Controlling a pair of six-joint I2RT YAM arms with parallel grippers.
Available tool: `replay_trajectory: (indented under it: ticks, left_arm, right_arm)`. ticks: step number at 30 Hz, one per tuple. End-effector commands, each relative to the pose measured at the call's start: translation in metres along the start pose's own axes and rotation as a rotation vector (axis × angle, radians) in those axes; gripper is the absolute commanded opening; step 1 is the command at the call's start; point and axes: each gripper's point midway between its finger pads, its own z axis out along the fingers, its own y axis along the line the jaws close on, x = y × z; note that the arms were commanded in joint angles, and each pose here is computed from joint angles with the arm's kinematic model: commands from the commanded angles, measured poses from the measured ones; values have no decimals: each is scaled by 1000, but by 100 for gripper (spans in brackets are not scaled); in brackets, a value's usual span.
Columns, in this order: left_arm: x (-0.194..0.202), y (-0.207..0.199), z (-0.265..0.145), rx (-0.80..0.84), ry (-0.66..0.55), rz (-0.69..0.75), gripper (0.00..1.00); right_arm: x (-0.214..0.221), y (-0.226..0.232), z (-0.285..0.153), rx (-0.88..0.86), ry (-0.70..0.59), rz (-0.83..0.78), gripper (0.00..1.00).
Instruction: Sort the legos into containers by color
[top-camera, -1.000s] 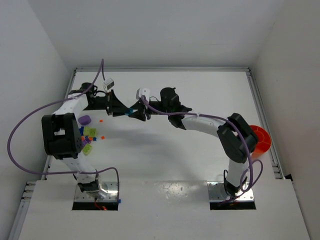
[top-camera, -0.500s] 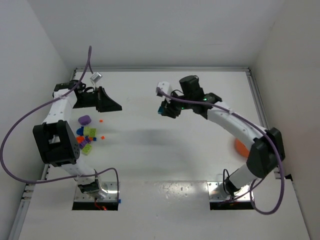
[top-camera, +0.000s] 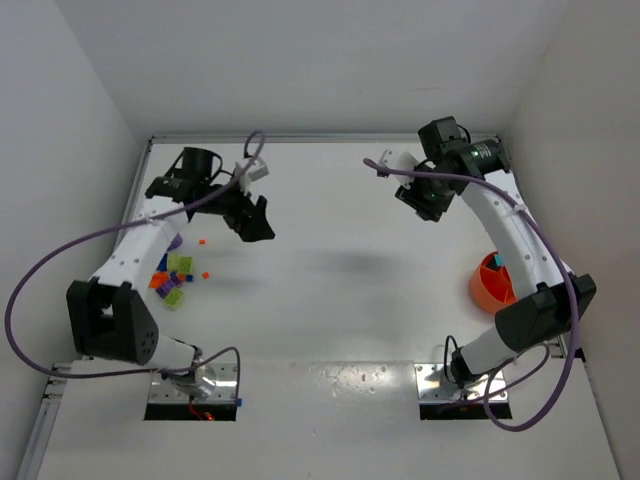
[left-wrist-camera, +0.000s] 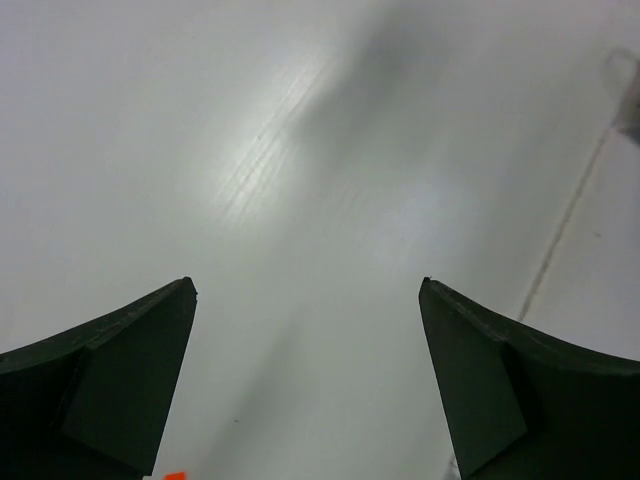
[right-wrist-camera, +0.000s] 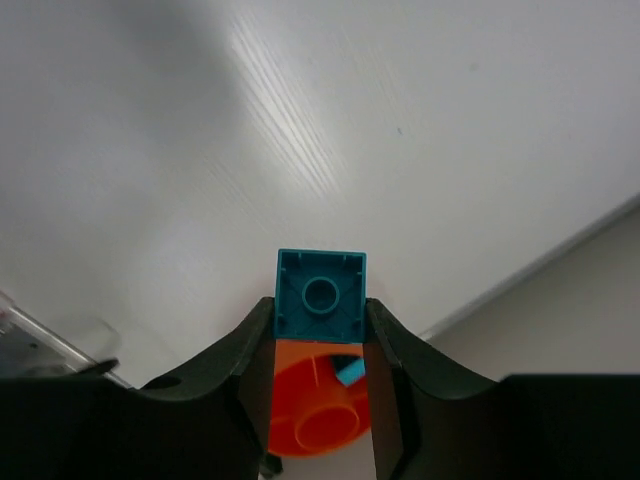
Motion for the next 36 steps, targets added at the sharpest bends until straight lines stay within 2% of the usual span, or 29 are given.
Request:
replay_trajectory:
  ticks: [1, 2, 5, 11, 18, 23, 36]
  left_arm:
    - [-53, 27, -18, -389, -94, 185, 100]
    - [-47, 31, -14, -391, -75, 151, 100]
    - [-44, 27, -3, -339, -60, 141, 100]
    - [-44, 17, 9, -306, -45, 159, 100]
    - [-45, 21, 19, -280, -50, 138, 100]
    - [-45, 25, 22, -273, -23, 137, 100]
    - [-42, 20, 26, -219, -18, 106, 100]
  right_arm:
    - [66, -9, -20, 26, 296, -60, 4]
    - [79, -16, -22, 59, 358, -70, 4]
    - [107, -20, -21, 42, 439, -92, 3]
    - [152, -30, -18, 4, 526, 1, 3]
    - [212, -21, -21, -70, 660, 64, 3]
    - [229, -40, -18, -85, 726, 88, 3]
    - [236, -52, 3, -146, 742, 131, 3]
